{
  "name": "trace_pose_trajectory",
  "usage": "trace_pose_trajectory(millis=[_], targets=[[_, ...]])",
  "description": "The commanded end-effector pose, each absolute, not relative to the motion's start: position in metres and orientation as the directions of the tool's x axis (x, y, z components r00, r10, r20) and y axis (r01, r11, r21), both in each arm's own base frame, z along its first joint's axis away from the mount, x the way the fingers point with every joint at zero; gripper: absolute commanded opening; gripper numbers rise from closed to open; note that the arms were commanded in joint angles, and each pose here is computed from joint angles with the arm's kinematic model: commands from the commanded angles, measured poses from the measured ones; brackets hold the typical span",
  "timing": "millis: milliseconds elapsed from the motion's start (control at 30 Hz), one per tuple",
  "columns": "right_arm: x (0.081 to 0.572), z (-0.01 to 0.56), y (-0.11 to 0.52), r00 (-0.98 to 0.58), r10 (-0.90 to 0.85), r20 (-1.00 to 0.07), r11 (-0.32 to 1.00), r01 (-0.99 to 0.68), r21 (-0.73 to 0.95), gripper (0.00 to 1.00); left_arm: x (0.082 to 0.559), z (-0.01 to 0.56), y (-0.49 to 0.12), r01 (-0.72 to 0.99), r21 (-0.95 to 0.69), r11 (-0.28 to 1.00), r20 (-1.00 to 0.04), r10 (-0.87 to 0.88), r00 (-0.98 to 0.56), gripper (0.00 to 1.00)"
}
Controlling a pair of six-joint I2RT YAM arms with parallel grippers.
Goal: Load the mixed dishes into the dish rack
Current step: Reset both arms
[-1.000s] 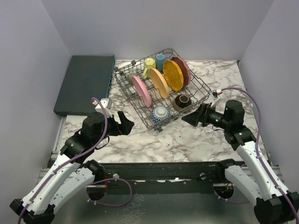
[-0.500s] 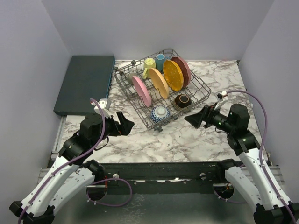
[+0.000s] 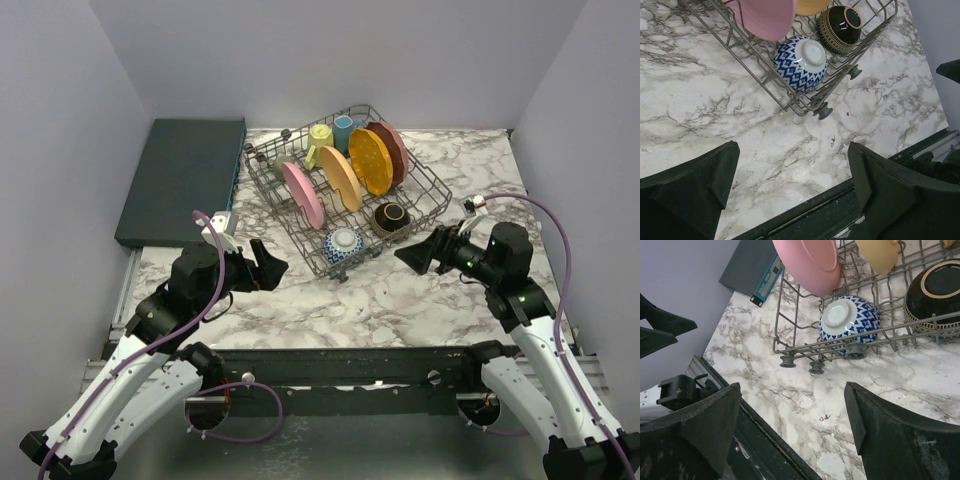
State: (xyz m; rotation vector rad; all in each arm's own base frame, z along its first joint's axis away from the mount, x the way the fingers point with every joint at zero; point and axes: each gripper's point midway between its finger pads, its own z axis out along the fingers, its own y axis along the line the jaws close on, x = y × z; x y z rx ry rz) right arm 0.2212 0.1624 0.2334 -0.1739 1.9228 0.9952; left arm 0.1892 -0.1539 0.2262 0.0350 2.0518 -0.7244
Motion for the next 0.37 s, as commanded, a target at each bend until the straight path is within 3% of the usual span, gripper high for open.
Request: trace_pose_trajectory(millis=[0, 333], targets=[[0.226, 0.224, 0.159, -0.561, 0.262, -0.785, 0.68, -0.47, 0.563, 0.91, 0.188, 0.228, -0.156, 0.322, -0.483, 0.814, -0.791, -0.248, -0.559, 0.99], [0.226, 0.223, 0.16, -0.563, 0.261, -0.784, 0.68, -0.469, 0.563, 0.91, 0.198, 0.226, -0.145, 0.247, -0.453, 0.857, -0.796, -0.264, -0.545, 0.99]])
